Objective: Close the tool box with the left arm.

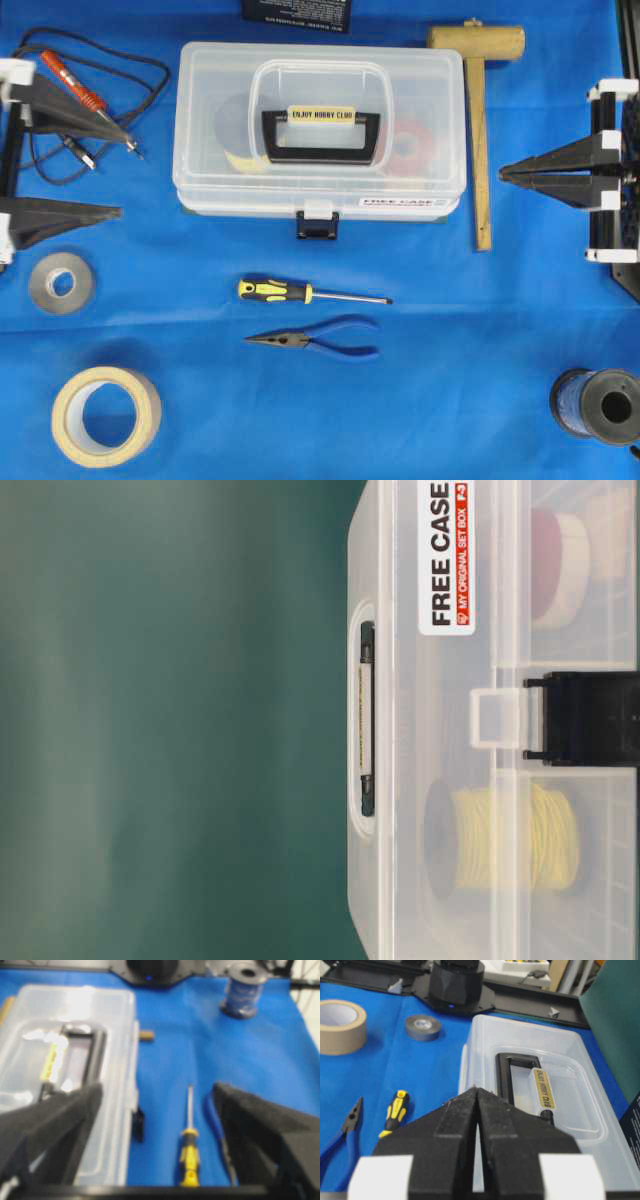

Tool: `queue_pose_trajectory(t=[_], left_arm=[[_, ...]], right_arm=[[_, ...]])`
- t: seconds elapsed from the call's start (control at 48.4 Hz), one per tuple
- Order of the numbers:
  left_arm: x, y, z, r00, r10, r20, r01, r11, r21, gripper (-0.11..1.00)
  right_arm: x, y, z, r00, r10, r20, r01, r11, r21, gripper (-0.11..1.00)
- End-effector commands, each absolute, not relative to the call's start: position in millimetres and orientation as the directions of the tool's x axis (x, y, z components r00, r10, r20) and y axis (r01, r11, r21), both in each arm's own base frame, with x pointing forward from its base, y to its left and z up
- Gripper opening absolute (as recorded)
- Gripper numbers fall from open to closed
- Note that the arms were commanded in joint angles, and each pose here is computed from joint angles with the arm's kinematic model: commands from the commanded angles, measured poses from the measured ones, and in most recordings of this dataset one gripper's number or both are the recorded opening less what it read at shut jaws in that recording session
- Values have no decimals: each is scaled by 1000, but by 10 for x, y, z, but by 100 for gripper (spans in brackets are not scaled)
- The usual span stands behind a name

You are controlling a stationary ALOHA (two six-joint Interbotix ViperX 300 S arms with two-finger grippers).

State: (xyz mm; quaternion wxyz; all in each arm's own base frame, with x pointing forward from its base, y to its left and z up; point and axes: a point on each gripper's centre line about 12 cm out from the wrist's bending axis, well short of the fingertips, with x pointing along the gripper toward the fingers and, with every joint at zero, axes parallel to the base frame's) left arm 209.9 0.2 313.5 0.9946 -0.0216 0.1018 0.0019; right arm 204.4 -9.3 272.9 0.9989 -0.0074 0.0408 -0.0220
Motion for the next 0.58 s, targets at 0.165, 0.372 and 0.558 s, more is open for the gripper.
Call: queue_pose_trajectory(t=[0.165,0.372,0.558], left_arm=[[1739,9,2712,997,6,-75,-9,999,-46,87],[1594,10,2360,996,7,-92,-12,999,-50,87],[1571,10,2232,992,7,-124,-13,999,-48,86]], right_arm=[[2065,-97,2846,998,-46,-51,45,999,-18,0],[2063,-96,2855,998,-46,-44,45,999,-18,0],[2062,-96,2845,998,-46,-49,45,999,-17,0]])
